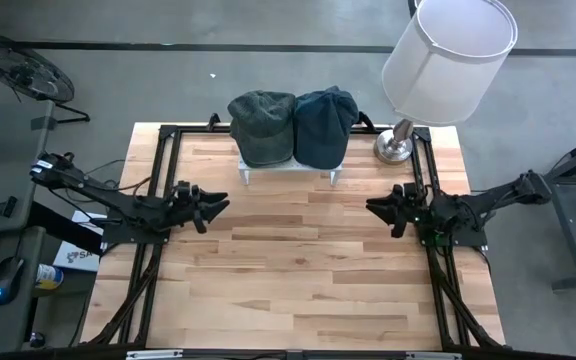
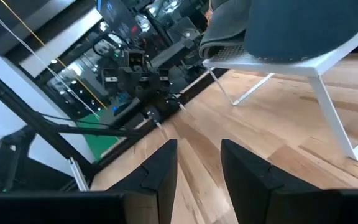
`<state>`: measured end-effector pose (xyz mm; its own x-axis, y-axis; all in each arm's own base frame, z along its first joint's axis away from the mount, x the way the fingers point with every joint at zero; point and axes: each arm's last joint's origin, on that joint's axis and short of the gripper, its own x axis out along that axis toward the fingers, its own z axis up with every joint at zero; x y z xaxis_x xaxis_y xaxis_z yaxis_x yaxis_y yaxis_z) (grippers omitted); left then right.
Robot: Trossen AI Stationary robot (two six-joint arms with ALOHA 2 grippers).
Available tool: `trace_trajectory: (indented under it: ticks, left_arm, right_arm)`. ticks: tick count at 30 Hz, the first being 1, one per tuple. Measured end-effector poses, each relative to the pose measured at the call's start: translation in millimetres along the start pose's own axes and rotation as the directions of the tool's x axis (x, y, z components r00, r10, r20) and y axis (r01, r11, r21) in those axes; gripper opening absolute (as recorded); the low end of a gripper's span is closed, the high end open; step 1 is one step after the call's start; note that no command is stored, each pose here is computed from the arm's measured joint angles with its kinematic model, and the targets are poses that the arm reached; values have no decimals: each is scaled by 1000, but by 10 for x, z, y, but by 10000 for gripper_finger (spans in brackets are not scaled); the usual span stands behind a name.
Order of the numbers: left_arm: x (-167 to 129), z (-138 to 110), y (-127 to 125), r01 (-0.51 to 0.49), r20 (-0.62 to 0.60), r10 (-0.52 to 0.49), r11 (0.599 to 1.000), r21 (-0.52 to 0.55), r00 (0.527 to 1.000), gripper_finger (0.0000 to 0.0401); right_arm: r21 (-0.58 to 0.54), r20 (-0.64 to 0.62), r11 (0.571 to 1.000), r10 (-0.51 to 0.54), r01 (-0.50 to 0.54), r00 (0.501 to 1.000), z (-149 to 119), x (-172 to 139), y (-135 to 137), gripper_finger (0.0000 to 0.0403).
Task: Pick & Place hat
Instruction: Return to Home Position
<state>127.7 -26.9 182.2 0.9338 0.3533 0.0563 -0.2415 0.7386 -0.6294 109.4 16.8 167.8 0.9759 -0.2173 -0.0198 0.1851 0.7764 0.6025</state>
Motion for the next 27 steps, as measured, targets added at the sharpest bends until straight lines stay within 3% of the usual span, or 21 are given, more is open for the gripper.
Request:
trace_trajectory:
  ticks: [3, 8, 18, 24, 27]
  left_arm:
    - [-23, -12, 38, 10, 32, -10, 1000, -9, 999, 193]
    - [7, 1, 95, -43, 49, 39, 995, 90, 998, 193]
    - [-2, 216, 256, 37, 52, -49, 979, 200, 997, 193]
    - [-123, 316, 377, 45, 64, -60, 975, 216, 996, 193]
    - [-168, 356, 396, 53, 93, -75, 975, 217, 993, 193]
  right_arm:
    - [6, 1, 1000, 3, -3, 1000, 30, -3, -30, 117]
    - [28, -23, 1000, 1, 0, 1000, 76, 10, -108, 117]
    - [87, -17, 994, 63, -61, 998, 230, 14, -251, 117]
    - [65, 63, 995, 68, -72, 996, 335, -6, -246, 117]
    - [-25, 94, 999, 39, -37, 995, 360, -10, -244, 117]
